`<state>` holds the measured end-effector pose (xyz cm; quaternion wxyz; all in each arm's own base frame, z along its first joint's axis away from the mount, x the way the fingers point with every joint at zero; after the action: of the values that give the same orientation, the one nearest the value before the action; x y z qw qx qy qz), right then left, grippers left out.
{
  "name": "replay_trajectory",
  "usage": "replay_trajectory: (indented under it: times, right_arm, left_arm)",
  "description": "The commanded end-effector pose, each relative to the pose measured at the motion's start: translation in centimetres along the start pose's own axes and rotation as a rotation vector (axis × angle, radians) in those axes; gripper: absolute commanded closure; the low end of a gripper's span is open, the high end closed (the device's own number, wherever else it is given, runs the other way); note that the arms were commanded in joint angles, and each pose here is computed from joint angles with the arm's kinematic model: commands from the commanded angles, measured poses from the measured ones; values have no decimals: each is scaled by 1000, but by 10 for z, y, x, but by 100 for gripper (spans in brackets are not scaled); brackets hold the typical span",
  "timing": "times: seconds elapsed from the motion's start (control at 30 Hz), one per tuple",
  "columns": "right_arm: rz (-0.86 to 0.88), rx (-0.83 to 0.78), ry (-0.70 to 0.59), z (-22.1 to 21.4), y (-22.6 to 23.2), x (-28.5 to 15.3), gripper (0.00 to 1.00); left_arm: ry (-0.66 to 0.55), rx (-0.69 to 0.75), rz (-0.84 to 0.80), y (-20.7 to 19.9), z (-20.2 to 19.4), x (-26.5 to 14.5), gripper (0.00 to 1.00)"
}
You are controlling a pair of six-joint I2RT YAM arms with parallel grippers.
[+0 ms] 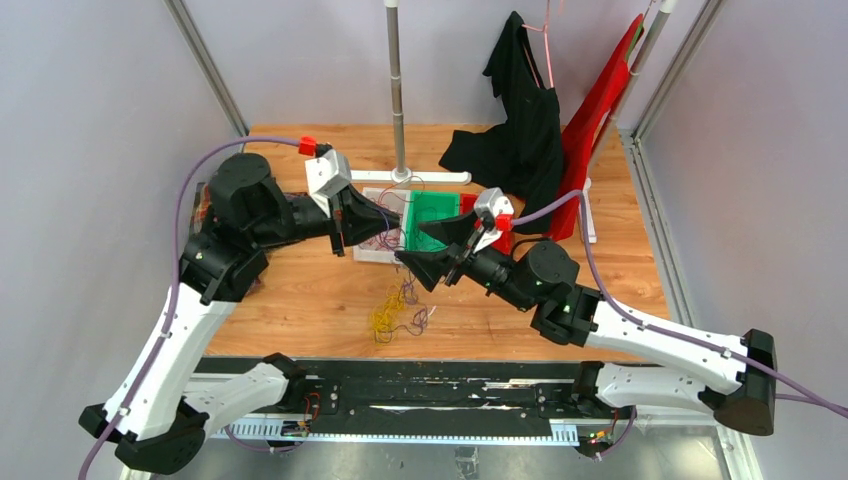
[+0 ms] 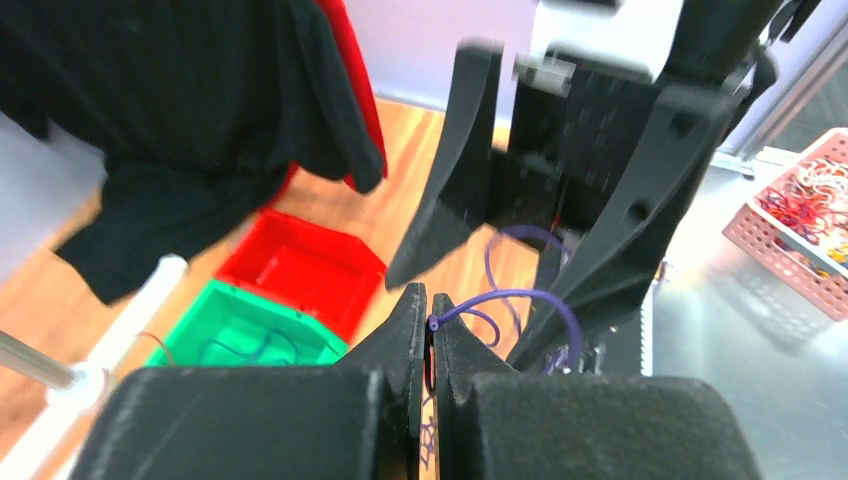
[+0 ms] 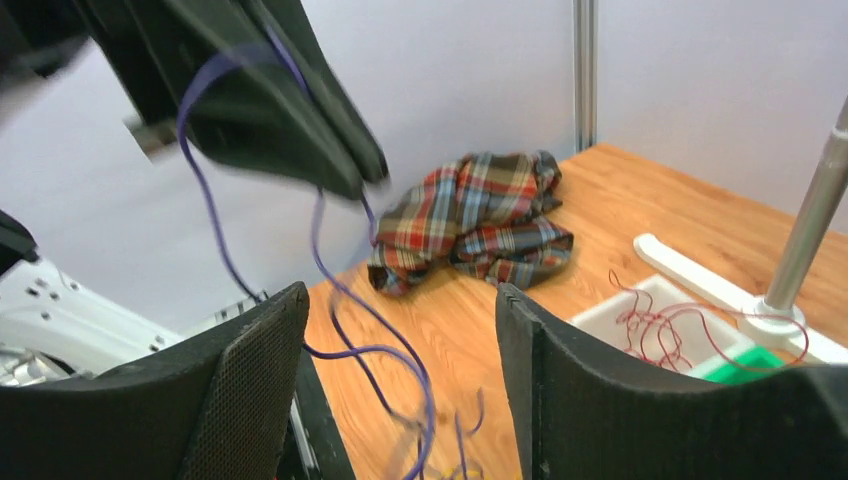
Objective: Untangle the cables
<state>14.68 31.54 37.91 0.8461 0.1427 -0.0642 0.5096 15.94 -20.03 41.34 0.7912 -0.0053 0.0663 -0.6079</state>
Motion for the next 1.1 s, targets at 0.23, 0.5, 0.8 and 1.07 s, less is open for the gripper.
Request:
replay_trajectory:
  times: [0.23,0.5,0.8,1.07]
  right_arm:
    - [85,-13,192,-64,4,5,29]
    - [8,1,133,-67,-6,21,37]
    - [-61,25,200,-118,-21,20,66]
    - [-242,54,364,-215,-55,-23,75]
  left_arm:
    - [-40,80,-1,-3,40,-6,100]
    - [-40,98,-37,-12,54,-11,100]
    - [-74,133,-42,-18,79,-16,100]
    - [-163,208,39,-8,122,-17,100]
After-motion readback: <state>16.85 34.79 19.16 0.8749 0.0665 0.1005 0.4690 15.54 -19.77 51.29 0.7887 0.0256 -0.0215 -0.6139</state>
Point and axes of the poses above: each gripper's point midway between its finger pads, its own x axis out along the fingers, its own y axis along the line the jaws close on, z = x × y, the point moved 4 cm from there along -x, back along the fingers, and after that the axes turned 2 degrees about -x, right-handed, at the moved point
